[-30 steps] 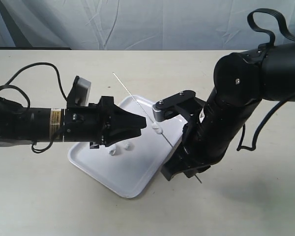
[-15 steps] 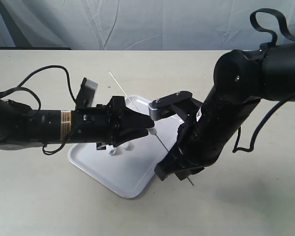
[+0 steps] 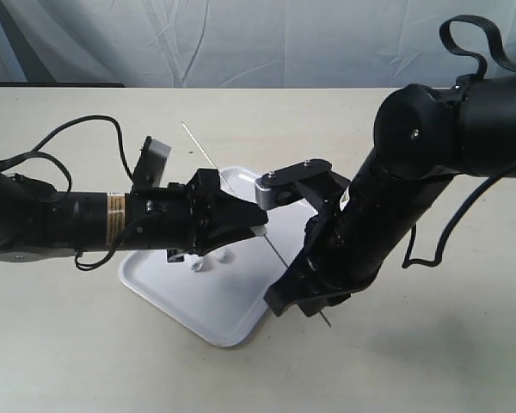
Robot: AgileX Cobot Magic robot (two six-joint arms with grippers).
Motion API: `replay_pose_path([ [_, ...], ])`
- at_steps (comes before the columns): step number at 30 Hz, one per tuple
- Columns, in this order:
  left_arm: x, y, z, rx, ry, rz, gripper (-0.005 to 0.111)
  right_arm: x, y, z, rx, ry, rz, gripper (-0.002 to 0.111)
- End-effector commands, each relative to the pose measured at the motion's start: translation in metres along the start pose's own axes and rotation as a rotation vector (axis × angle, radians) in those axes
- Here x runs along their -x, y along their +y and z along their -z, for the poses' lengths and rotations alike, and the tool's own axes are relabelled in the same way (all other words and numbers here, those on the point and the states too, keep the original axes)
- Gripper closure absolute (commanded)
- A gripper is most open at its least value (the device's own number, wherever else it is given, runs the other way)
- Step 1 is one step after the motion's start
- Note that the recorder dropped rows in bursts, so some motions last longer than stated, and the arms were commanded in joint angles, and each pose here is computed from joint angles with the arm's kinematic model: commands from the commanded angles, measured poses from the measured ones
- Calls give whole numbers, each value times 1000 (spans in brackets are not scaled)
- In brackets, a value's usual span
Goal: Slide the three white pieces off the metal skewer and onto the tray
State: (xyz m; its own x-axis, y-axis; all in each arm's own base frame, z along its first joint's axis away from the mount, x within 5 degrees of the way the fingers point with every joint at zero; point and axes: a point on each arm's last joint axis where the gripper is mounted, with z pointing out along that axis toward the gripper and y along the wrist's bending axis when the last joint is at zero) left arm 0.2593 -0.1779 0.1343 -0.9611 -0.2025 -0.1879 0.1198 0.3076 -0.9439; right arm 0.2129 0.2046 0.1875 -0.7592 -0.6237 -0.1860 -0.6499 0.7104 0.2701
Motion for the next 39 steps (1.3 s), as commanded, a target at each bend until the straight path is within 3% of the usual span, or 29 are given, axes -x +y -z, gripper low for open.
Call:
replay_pose_path([
  [1, 1, -3, -2, -25, -4, -2, 90, 1, -1, 0, -2, -14, 3, 109],
  [13, 7, 0, 2, -14, -41, -12, 90, 0, -2, 0, -10, -1, 13, 109],
  [22, 32, 13, 31, 9, -140, 9, 90, -9, -1, 1, 2, 99, 47, 109],
  [29, 53, 33, 72, 69, -210, 10, 90, -20, -1, 3, 4, 222, 71, 109],
  [39, 59, 45, 96, 117, -214, -3, 90, -22, -1, 3, 7, 244, 73, 109],
])
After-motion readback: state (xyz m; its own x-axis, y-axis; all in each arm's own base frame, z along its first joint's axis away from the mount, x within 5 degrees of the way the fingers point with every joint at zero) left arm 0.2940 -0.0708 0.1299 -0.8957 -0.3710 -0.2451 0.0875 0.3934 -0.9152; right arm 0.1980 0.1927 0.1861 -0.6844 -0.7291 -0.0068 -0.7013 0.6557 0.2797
